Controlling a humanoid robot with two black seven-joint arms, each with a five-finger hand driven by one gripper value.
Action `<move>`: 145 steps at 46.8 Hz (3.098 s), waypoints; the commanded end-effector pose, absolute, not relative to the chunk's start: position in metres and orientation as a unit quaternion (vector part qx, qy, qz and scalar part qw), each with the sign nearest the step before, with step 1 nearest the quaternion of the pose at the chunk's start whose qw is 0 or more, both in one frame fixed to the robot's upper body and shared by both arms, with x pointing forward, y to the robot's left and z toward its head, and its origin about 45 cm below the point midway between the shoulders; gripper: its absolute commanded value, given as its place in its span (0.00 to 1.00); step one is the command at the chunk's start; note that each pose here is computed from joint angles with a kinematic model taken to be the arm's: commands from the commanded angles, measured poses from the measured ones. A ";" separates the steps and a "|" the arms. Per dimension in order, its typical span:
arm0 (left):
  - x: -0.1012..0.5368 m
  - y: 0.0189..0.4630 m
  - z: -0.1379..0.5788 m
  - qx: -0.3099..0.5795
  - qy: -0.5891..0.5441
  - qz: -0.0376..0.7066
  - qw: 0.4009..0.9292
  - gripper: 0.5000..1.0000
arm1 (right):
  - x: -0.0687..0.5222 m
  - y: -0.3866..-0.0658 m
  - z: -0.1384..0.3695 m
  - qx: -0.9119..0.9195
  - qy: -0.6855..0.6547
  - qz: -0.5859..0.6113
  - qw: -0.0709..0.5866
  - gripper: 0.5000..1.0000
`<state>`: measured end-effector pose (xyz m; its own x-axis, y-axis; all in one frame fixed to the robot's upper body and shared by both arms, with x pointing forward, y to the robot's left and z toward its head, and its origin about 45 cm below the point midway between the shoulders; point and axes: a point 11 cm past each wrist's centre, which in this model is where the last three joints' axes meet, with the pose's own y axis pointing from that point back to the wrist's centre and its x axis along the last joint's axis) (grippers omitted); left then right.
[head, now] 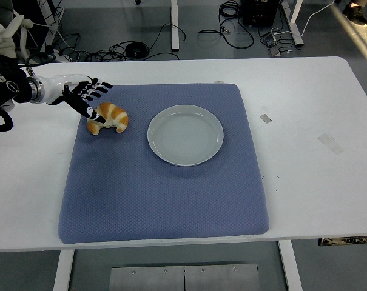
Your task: Place the bread on the plate
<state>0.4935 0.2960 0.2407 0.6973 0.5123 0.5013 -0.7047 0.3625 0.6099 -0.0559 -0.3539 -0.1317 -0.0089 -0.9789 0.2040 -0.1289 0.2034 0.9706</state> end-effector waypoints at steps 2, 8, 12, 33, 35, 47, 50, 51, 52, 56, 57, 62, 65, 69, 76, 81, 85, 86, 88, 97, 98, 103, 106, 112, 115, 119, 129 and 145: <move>0.493 0.298 0.239 0.431 -0.116 0.370 0.815 0.96 | -0.056 -0.354 -0.132 0.478 -0.579 -0.412 0.516 1.00; 0.495 0.299 0.245 0.425 -0.117 0.375 0.815 0.96 | -0.056 -0.354 -0.132 0.478 -0.579 -0.412 0.516 1.00; 0.496 0.298 0.246 0.423 -0.118 0.377 0.816 0.96 | -0.056 -0.354 -0.132 0.478 -0.579 -0.412 0.516 1.00; 0.496 0.294 0.244 0.417 -0.115 0.379 0.818 0.95 | -0.056 -0.354 -0.132 0.478 -0.579 -0.412 0.516 1.00; 0.495 0.294 0.243 0.418 -0.114 0.379 0.818 0.94 | -0.056 -0.354 -0.132 0.478 -0.579 -0.412 0.516 1.00; 0.496 0.292 0.238 0.424 -0.124 0.384 0.811 0.85 | -0.056 -0.354 -0.132 0.478 -0.579 -0.412 0.516 1.00; 0.496 0.290 0.237 0.424 -0.125 0.384 0.810 0.84 | -0.056 -0.354 -0.132 0.478 -0.579 -0.412 0.516 1.00; 0.497 0.289 0.237 0.424 -0.126 0.384 0.811 0.82 | -0.056 -0.354 -0.132 0.478 -0.579 -0.412 0.516 1.00; 0.497 0.288 0.237 0.424 -0.126 0.383 0.811 0.80 | -0.056 -0.354 -0.132 0.478 -0.579 -0.412 0.516 1.00; 0.496 0.284 0.235 0.422 -0.126 0.380 0.813 0.75 | -0.056 -0.354 -0.132 0.478 -0.579 -0.412 0.516 1.00; 0.496 0.284 0.235 0.422 -0.126 0.380 0.813 0.71 | -0.056 -0.354 -0.132 0.478 -0.579 -0.412 0.516 1.00; 0.495 0.284 0.232 0.428 -0.126 0.377 0.812 0.55 | -0.056 -0.354 -0.132 0.478 -0.579 -0.412 0.516 1.00; 0.496 0.281 0.231 0.428 -0.129 0.377 0.811 0.49 | -0.056 -0.354 -0.132 0.478 -0.579 -0.412 0.516 1.00; 0.497 0.279 0.231 0.427 -0.132 0.379 0.810 0.45 | -0.056 -0.354 -0.132 0.478 -0.579 -0.412 0.516 1.00; 0.499 0.281 0.235 0.426 -0.139 0.387 0.805 0.32 | -0.056 -0.354 -0.132 0.478 -0.579 -0.412 0.516 1.00; 0.501 0.281 0.238 0.424 -0.143 0.391 0.804 0.15 | -0.056 -0.354 -0.132 0.478 -0.579 -0.412 0.516 1.00; 0.502 0.281 0.241 0.423 -0.146 0.393 0.803 0.02 | -0.056 -0.354 -0.132 0.478 -0.579 -0.412 0.516 1.00; 0.503 0.280 0.244 0.422 -0.148 0.394 0.803 0.00 | -0.056 -0.354 -0.132 0.478 -0.579 -0.412 0.516 1.00; 0.504 0.279 0.247 0.420 -0.151 0.395 0.803 0.00 | -0.056 -0.354 -0.132 0.478 -0.579 -0.412 0.516 1.00; 0.508 0.275 0.256 0.413 -0.157 0.397 0.805 0.00 | -0.056 -0.354 -0.132 0.478 -0.579 -0.412 0.516 1.00; 0.508 0.274 0.256 0.412 -0.157 0.396 0.805 0.00 | -0.056 -0.354 -0.132 0.478 -0.579 -0.412 0.516 1.00; 0.507 0.254 0.255 0.398 -0.156 0.384 0.818 0.00 | -0.056 -0.354 -0.132 0.478 -0.579 -0.412 0.516 1.00; 0.507 0.234 0.253 0.386 -0.155 0.373 0.830 0.00 | -0.056 -0.354 -0.132 0.478 -0.579 -0.412 0.516 1.00; 0.507 0.209 0.260 0.372 -0.164 0.355 0.842 0.00 | -0.056 -0.354 -0.132 0.478 -0.579 -0.412 0.516 1.00; 0.505 0.195 0.263 0.366 -0.169 0.342 0.849 0.00 | -0.056 -0.354 -0.132 0.478 -0.579 -0.412 0.516 1.00; 0.503 0.180 0.266 0.360 -0.175 0.329 0.855 0.00 | -0.056 -0.354 -0.132 0.478 -0.579 -0.412 0.516 1.00; 0.493 0.132 0.264 0.349 -0.188 0.287 0.872 0.00 | -0.056 -0.354 -0.132 0.478 -0.579 -0.412 0.516 1.00; 0.480 0.098 0.252 0.355 -0.198 0.247 0.880 0.00 | -0.056 -0.354 -0.132 0.478 -0.579 -0.412 0.516 1.00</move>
